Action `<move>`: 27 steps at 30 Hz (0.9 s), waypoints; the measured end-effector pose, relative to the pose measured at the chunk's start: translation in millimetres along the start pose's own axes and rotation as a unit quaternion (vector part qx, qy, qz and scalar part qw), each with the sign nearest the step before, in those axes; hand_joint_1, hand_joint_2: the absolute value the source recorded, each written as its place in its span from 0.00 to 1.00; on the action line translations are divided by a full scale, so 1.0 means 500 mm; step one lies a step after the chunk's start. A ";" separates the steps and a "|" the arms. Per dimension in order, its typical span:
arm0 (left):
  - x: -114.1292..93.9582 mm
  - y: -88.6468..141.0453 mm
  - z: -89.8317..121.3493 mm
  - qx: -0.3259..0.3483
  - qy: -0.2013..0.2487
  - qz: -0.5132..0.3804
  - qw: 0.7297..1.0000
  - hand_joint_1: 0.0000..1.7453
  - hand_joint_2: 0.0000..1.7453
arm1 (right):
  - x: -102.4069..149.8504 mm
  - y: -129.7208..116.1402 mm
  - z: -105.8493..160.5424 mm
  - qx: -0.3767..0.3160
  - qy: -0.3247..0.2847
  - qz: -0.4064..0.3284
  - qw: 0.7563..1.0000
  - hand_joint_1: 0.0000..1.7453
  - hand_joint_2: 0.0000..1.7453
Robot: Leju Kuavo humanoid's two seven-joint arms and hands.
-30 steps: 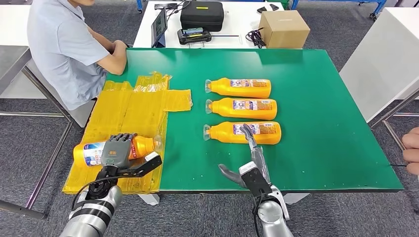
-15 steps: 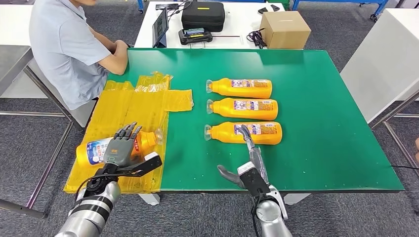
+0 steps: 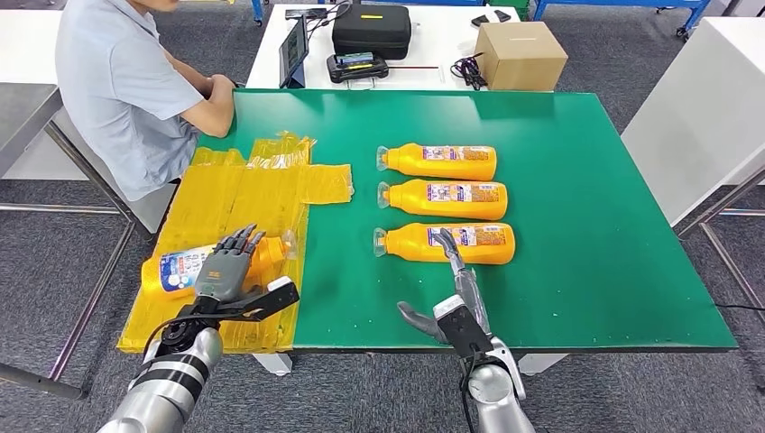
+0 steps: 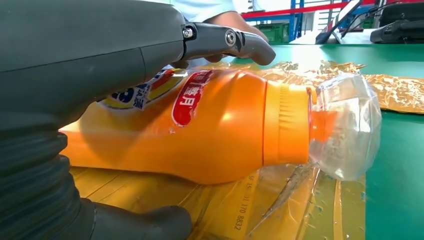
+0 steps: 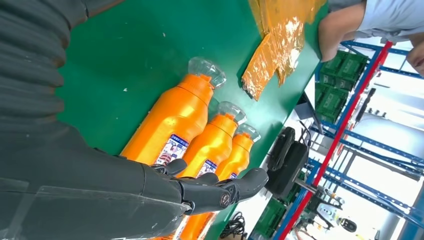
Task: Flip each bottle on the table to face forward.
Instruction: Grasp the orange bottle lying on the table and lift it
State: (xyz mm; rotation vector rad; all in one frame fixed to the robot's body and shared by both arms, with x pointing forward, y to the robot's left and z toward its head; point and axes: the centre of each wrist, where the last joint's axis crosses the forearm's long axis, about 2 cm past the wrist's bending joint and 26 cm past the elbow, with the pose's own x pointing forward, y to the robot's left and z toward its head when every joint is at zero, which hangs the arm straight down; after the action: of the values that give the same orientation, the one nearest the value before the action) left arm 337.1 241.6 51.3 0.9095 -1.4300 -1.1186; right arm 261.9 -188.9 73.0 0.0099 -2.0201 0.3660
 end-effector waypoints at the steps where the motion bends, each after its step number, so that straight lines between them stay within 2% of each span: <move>1: 0.001 -0.001 0.000 0.001 -0.001 0.000 1.000 0.00 1.00 | 0.000 0.000 0.000 0.000 0.000 0.000 1.000 0.00 1.00; 7: 0.020 -0.009 0.013 0.035 -0.023 0.015 0.999 0.00 1.00 | -0.001 0.000 0.003 -0.003 0.003 0.004 1.000 0.00 1.00; 11: 0.089 -0.004 0.042 0.086 -0.048 0.109 0.989 0.00 1.00 | 0.008 -0.002 0.007 -0.018 0.010 0.005 1.000 0.00 1.00; 14: 0.148 0.031 0.061 0.139 -0.070 0.221 0.963 0.00 1.00 | 0.023 -0.003 0.010 -0.045 0.005 -0.020 0.999 0.00 1.00; 18: 0.206 0.079 0.091 0.198 -0.112 0.298 0.927 0.00 1.00 | 0.046 -0.014 0.006 -0.085 -0.014 -0.034 0.996 0.00 0.00; 25: 0.246 0.137 0.122 0.260 -0.153 0.318 0.899 0.00 1.00 | 0.065 -0.016 -0.006 -0.113 0.033 -0.058 0.991 0.00 0.00; 27: 0.248 0.147 0.127 0.272 -0.157 0.319 0.894 0.00 1.00 | 0.067 -0.012 -0.009 -0.117 0.041 -0.060 0.990 0.00 0.50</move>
State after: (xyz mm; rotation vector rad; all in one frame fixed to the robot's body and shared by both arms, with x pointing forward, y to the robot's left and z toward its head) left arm 258.1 154.2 155.9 0.5480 -2.1685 -0.3696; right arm 251.5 -188.5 105.7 -0.0274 -1.9582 0.0515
